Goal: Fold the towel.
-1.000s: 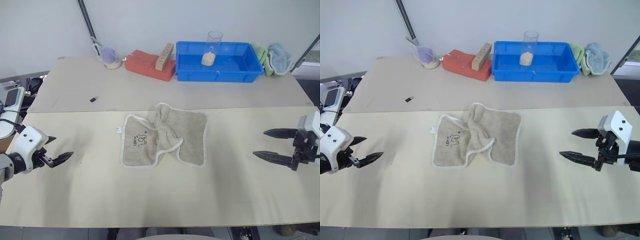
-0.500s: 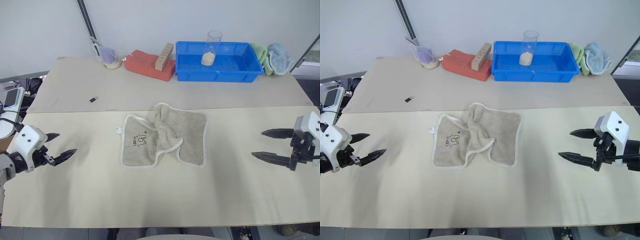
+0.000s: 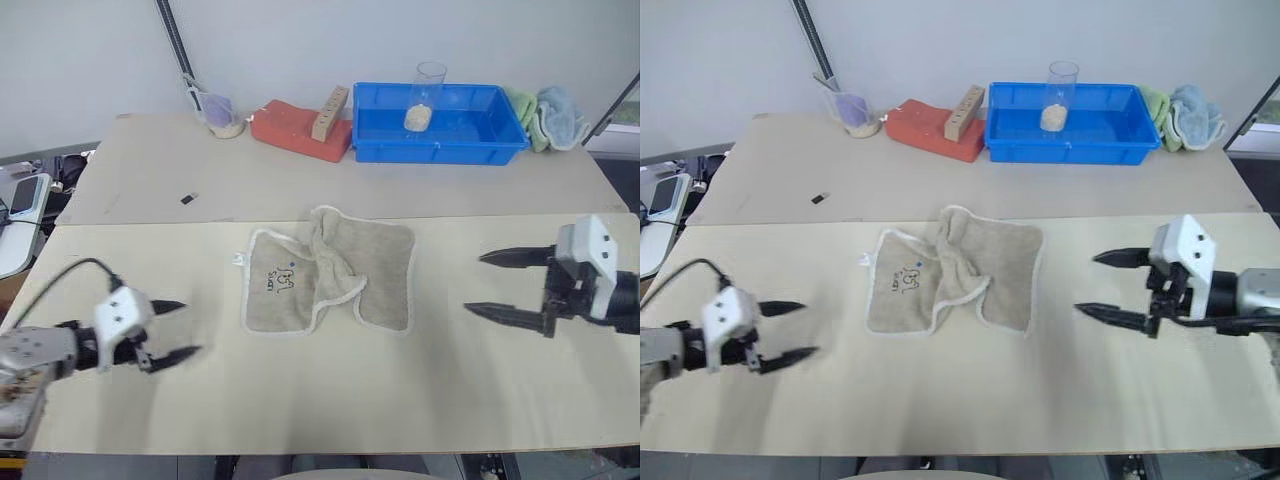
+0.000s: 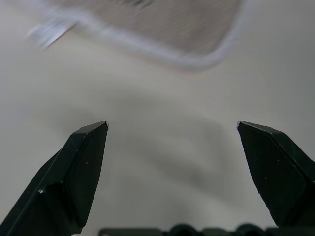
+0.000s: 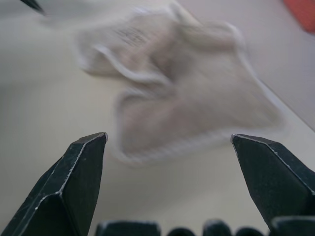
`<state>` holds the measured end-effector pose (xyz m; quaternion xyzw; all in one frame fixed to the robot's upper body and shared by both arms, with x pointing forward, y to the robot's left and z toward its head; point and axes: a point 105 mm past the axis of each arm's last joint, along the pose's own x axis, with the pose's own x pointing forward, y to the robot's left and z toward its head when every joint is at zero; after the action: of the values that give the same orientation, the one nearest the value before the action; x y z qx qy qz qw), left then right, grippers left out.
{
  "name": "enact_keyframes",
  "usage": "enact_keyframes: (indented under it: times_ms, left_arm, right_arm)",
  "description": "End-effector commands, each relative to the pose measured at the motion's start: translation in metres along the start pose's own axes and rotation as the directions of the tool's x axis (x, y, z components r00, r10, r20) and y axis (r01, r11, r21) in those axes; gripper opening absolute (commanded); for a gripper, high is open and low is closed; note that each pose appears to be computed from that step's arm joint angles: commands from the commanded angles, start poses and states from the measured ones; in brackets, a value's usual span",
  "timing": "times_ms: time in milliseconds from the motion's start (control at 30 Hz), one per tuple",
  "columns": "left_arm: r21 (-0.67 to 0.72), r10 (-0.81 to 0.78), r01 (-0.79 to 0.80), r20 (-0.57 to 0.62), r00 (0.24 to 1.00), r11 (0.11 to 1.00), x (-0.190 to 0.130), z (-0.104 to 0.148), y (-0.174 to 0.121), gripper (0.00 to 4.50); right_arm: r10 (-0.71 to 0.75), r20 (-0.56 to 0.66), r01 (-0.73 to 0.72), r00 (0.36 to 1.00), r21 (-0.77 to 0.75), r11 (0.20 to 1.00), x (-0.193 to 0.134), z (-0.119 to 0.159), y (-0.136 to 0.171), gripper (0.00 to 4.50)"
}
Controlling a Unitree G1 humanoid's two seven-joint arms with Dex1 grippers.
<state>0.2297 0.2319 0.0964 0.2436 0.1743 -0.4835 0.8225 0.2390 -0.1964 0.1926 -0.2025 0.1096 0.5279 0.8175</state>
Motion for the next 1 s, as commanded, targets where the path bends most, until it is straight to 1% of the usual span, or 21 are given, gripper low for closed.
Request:
enact_keyframes:
  times_ms: [33, 100, 233, 400, 533, 633, 733, 867, 900, 1000]
  left_arm:
    - [0.115, -0.053, 0.048, 0.045, 0.998, 0.992, 0.012, 0.022, -0.004, 4.50]
    - [0.172, -0.088, 0.078, 0.053, 0.995, 0.982, 0.027, 0.026, -0.006, 4.50]
    - [0.228, -0.092, 0.081, 0.040, 0.995, 0.970, 0.046, 0.024, -0.001, 4.50]
    - [0.266, -0.068, 0.054, 0.043, 0.997, 0.963, 0.064, 0.025, 0.007, 4.50]
    - [0.253, -0.085, 0.077, 0.024, 0.996, 0.964, 0.067, 0.022, 0.006, 4.50]
    - [0.249, -0.094, 0.090, 0.005, 0.996, 0.964, 0.067, 0.019, 0.005, 3.64]
    - [0.246, -0.091, 0.089, -0.003, 0.996, 0.965, 0.067, 0.018, 0.006, 2.23]
    - [0.234, -0.097, 0.095, -0.001, 0.995, 0.968, 0.066, 0.018, 0.005, 0.17]
    - [0.234, -0.099, 0.096, -0.001, 0.995, 0.967, 0.066, 0.017, 0.005, 0.07]
    - [0.232, -0.103, 0.100, -0.002, 0.995, 0.968, 0.065, 0.015, 0.002, 0.07]
  right_arm:
    - [0.051, 0.043, -0.052, 0.998, 0.005, 0.999, 0.008, 0.017, 0.013, 4.47]
    - [0.090, 0.046, -0.090, 0.995, 0.010, 0.996, 0.016, 0.019, 0.021, 4.47]
    - [0.125, 0.036, -0.125, 0.992, 0.013, 0.992, 0.025, 0.018, 0.027, 4.47]
    - [0.123, 0.035, -0.123, 0.992, 0.019, 0.992, 0.028, 0.018, 0.028, 4.47]
    - [0.122, 0.039, -0.123, 0.992, 0.029, 0.992, 0.029, 0.018, 0.030, 4.47]
    - [0.107, 0.031, -0.108, 0.994, 0.028, 0.994, 0.030, 0.016, 0.029, 4.50]
    - [0.095, 0.016, -0.095, 0.995, 0.020, 0.995, 0.033, 0.013, 0.028, 4.50]
    - [0.074, -0.073, -0.075, 0.995, -0.007, 0.997, 0.043, -0.002, 0.027, 4.50]
    - [0.075, -0.080, -0.076, 0.994, -0.009, 0.997, 0.046, -0.004, 0.027, 4.50]
    - [0.057, -0.102, -0.058, 0.993, -0.005, 0.998, 0.063, -0.013, 0.028, 4.50]
